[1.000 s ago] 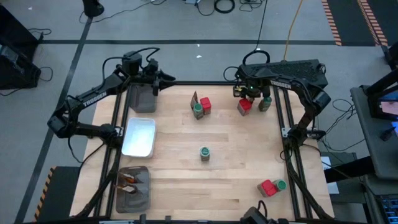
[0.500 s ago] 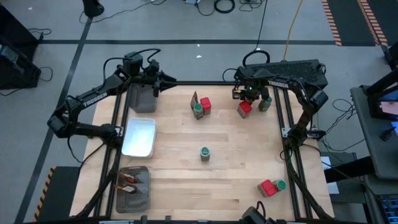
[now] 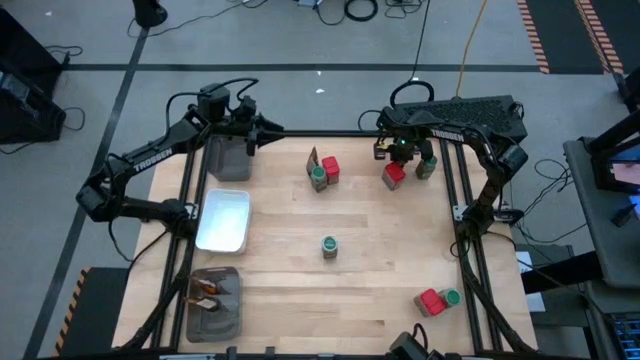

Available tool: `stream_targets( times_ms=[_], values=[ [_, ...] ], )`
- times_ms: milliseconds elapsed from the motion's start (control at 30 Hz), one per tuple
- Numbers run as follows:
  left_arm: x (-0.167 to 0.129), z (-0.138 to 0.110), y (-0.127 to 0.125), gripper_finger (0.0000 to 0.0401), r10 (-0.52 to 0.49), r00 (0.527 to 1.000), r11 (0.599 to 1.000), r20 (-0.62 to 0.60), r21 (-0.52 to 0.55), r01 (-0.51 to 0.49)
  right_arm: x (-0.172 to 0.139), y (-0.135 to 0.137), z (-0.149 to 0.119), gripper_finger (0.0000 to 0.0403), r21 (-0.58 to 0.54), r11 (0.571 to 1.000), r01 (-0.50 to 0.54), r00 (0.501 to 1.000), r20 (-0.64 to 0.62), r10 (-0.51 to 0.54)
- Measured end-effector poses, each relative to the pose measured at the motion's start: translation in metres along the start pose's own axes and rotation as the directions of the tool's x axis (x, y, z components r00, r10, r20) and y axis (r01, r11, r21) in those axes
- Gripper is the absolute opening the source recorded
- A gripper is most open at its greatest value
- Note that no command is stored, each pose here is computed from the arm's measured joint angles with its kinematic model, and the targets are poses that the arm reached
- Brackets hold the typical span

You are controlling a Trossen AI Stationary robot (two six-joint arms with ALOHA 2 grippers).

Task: Sort spices by type
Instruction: Put the orange seasoning bag into the bottom black bin

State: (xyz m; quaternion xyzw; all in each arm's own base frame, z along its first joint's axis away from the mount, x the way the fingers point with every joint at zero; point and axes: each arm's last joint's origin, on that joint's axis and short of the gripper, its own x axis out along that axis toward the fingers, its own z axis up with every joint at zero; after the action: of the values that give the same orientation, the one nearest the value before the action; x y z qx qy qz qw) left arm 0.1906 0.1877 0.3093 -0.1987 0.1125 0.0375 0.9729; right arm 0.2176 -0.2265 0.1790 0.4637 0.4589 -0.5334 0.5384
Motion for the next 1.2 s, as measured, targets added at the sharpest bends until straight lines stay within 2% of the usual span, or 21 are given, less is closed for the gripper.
stream_targets(
  times_ms=[767, 1067, 1200],
  values=[
    [0.0, -0.001, 0.0, 0.0185, 0.001, 1.0, 1.0, -0.008, -0.023, -0.001, -0.002, -0.001, 0.0, 0.0012, -0.011, 1.0, 0.008, 1.0, -0.007, -0.008],
    [0.0, 0.008, -0.002, 0.0185, -0.012, 0.998, 1.0, 0.062, -0.01, 0.013, -0.029, 0.009, 0.019, 0.0009, -0.015, 0.998, -0.065, 0.994, 0.082, 0.066],
    [0.0, 0.007, -0.002, 0.0185, -0.026, 0.998, 0.999, 0.054, -0.028, 0.027, -0.044, 0.015, 0.026, 0.0008, -0.024, 0.995, -0.1, 0.989, 0.111, 0.102]
  ],
)
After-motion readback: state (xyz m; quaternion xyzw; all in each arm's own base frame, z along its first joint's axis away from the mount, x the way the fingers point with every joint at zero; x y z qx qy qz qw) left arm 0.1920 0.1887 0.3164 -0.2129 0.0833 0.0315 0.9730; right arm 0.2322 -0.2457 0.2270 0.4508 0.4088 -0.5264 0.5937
